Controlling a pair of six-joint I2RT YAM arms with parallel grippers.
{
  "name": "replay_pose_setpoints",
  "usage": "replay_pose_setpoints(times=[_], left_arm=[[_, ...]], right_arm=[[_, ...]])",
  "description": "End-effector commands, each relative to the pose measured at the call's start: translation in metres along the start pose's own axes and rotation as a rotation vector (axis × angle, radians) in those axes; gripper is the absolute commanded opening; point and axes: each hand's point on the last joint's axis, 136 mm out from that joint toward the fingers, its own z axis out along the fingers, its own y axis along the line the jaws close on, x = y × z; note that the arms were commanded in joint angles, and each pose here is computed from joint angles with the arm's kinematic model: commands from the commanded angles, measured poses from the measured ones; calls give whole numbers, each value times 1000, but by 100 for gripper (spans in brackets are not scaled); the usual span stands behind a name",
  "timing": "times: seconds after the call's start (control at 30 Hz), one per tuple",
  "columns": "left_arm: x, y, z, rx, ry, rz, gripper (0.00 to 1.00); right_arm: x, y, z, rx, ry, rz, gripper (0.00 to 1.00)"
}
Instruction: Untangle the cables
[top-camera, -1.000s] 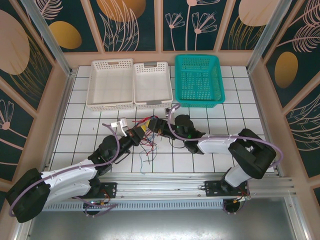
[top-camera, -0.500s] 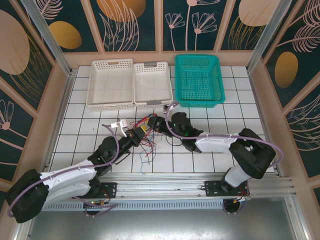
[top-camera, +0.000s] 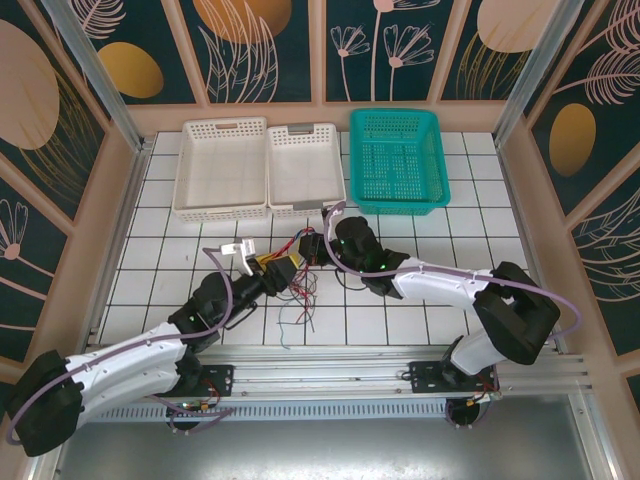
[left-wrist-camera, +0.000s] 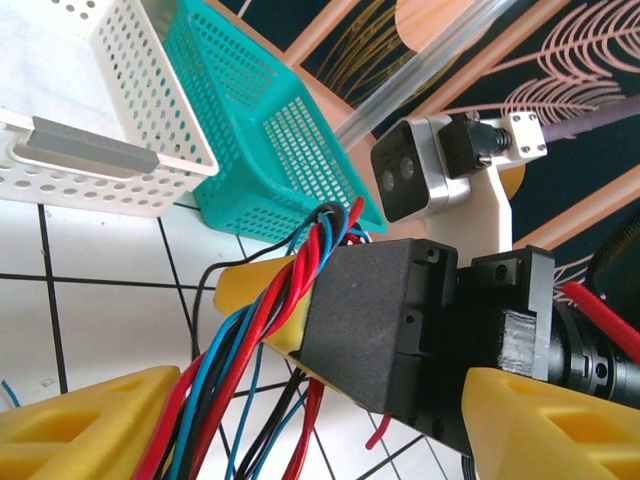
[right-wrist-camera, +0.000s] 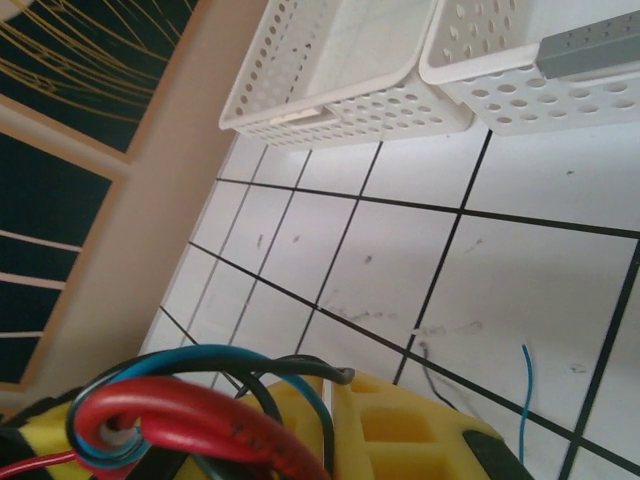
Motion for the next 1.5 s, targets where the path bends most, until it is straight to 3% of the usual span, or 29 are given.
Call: replay_pose_setpoints(times=[0.0, 0.13, 0.33, 0.43, 0.83, 1.07, 1.47], left_arm=[[7, -14, 7, 42, 65, 60, 72], [20, -6, 14, 6, 135, 104, 67], [18, -3, 11, -19, 133, 145, 48], [18, -5, 8, -10, 136, 152, 42], [28, -4, 0, -2, 196, 154, 1], [33, 2, -6, -36, 232, 154, 0], [36, 23, -8, -177, 286, 182, 0]], right_arm=[[-14, 29, -10, -77, -14, -78, 0], [-16, 46, -18, -132, 5, -131, 0], [-17, 56, -28, -135, 43, -214, 0], [-18, 53, -31, -115, 48, -236, 0], [-19, 30, -30, 58, 111, -320, 0], [-31, -17, -40, 355, 143, -375, 0], [-51, -92, -75, 728, 145, -383, 0]])
